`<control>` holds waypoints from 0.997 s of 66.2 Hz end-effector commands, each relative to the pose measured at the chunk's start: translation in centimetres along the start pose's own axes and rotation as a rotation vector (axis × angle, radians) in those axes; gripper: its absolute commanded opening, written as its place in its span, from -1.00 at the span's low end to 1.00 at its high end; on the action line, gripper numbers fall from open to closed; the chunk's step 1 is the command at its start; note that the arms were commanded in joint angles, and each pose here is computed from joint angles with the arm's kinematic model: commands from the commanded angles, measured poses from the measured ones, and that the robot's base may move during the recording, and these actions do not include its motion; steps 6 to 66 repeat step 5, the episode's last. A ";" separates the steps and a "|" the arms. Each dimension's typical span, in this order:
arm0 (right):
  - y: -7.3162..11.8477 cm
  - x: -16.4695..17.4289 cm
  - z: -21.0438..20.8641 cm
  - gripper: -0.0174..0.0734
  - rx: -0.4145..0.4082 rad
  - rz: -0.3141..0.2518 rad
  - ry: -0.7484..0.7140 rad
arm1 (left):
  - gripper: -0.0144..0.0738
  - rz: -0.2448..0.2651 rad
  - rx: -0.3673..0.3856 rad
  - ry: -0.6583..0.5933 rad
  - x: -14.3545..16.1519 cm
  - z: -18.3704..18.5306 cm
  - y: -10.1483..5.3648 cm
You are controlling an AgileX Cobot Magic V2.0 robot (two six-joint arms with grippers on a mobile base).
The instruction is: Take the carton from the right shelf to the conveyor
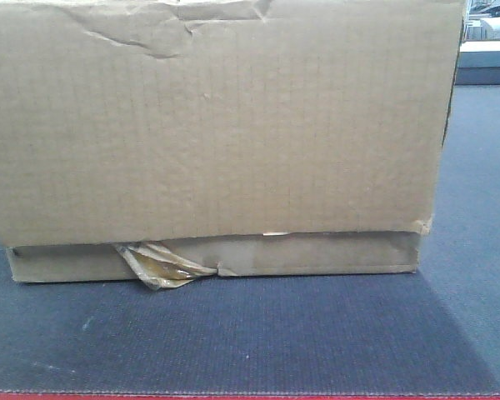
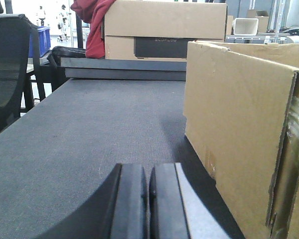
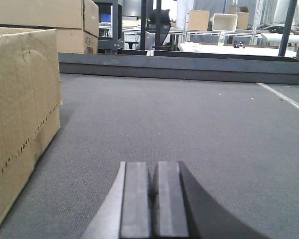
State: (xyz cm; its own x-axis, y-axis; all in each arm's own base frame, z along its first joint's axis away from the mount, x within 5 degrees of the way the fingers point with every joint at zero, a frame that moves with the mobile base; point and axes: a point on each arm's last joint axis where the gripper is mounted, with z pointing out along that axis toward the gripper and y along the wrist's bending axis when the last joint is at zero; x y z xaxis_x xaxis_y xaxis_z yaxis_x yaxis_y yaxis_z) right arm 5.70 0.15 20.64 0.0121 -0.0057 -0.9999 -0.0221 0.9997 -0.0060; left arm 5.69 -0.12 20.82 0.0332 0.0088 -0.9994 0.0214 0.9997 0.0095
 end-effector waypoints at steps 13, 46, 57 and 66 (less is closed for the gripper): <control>0.0 -0.3 -0.1 -0.79 0.004 -0.002 -0.033 | -0.64 -0.005 -0.001 -0.018 -0.2 -0.1 0.0; 0.0 -0.3 -0.1 -0.79 0.004 -0.002 -0.033 | -0.64 -0.005 -0.001 -0.018 -0.2 -0.1 0.0; 0.0 -0.3 -0.1 -0.79 0.004 -0.002 -0.033 | -0.64 -0.005 -0.001 -0.018 -0.2 -0.1 0.0; 0.0 -0.3 -0.1 -0.79 0.004 -0.002 -0.033 | -0.64 -0.005 -0.001 -0.018 -0.2 -0.1 0.0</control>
